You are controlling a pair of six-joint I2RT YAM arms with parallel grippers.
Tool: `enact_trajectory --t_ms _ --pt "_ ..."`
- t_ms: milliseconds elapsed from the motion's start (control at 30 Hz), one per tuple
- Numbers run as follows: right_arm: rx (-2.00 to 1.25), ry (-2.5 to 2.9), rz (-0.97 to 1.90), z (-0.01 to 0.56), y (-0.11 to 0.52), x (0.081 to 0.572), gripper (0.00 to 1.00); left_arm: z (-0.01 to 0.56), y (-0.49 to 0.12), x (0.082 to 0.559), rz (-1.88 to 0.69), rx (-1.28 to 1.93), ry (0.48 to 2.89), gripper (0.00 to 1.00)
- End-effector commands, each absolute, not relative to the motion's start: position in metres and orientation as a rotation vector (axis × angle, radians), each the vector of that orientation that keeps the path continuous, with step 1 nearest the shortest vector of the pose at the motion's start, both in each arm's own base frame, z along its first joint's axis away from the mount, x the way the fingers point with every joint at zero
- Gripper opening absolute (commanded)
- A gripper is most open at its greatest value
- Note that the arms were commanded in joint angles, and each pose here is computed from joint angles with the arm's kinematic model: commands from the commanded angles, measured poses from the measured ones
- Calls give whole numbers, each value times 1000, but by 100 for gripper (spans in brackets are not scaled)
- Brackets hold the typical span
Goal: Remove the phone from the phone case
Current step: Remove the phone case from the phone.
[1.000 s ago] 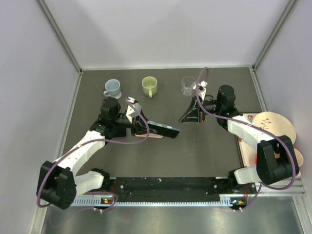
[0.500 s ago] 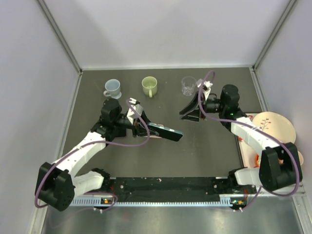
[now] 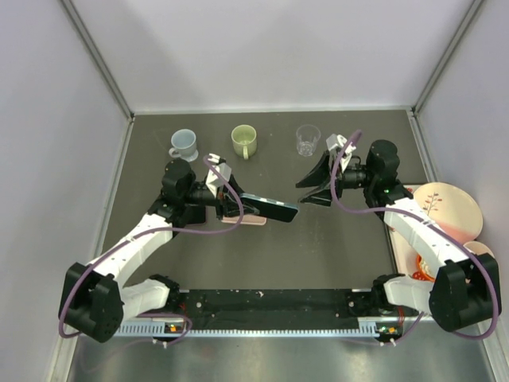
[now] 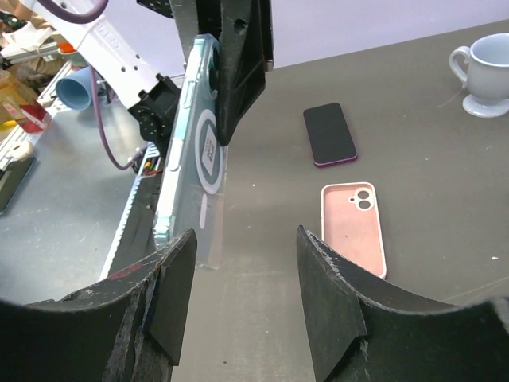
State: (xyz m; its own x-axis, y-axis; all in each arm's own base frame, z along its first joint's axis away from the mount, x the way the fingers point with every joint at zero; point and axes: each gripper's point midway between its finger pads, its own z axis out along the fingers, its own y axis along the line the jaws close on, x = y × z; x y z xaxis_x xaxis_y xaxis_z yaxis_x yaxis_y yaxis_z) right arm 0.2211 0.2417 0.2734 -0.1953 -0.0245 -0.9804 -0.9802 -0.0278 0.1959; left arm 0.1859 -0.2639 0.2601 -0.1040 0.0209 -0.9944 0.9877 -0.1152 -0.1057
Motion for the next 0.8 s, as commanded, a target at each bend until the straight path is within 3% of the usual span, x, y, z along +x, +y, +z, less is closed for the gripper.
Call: enact_trajectory --t_ms 0,333,767 --pt "-1187 1309 1394 285 240 214 53 272 -264 195 -1310 1246 1183 0" --pt "-1068 1304 1263 296 239 230 59 269 -265 208 -1298 1197 1240 0" --pt "-1218 1243 1231 274 240 218 60 274 -260 219 -1279 1130 1262 0"
